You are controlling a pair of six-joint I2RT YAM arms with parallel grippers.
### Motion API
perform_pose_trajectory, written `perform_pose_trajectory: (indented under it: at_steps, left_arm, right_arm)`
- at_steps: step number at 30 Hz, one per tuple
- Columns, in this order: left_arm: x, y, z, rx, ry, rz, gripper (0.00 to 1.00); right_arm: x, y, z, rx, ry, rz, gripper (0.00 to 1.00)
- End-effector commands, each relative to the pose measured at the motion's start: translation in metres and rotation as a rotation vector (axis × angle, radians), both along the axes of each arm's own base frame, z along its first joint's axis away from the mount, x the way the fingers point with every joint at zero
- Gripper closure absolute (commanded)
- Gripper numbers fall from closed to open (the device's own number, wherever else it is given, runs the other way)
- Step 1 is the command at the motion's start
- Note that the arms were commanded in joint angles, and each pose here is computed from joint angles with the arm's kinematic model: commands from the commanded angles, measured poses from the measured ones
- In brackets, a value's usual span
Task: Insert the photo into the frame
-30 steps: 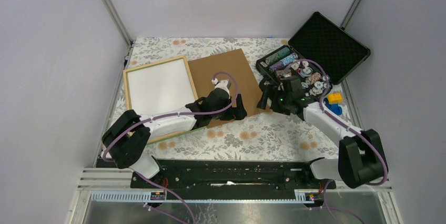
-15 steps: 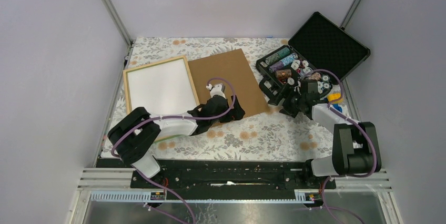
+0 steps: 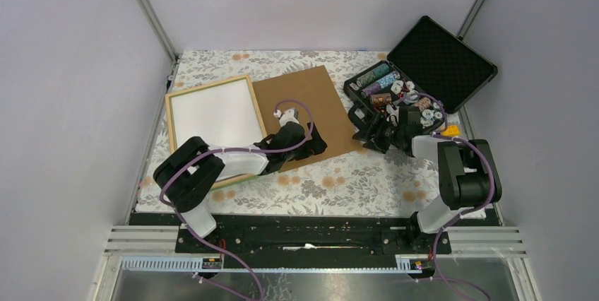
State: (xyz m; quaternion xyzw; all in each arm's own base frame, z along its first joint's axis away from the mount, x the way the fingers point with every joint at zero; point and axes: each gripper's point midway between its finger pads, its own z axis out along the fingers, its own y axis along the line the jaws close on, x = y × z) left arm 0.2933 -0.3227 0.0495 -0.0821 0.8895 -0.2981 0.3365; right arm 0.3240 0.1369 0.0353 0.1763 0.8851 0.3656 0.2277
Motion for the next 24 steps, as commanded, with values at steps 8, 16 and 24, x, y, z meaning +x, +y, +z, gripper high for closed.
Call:
perform_pose_trajectory:
  at_steps: [8,16,24]
  left_arm:
    - [0.004,-0.001,-0.008,-0.054,0.048,0.004,0.01]
    - [0.007,-0.001,-0.016,-0.074,0.092,-0.005,0.01]
    - [0.006,0.001,-0.015,-0.088,0.090,0.004,0.01]
  right_arm:
    - [-0.005,0.031,0.024,0.233,-0.030,0.090,0.34]
    - [0.000,0.033,0.064,0.234,-0.105,0.100,0.34]
    - [-0.004,-0.009,0.016,-0.110,-0.009,0.032,0.29]
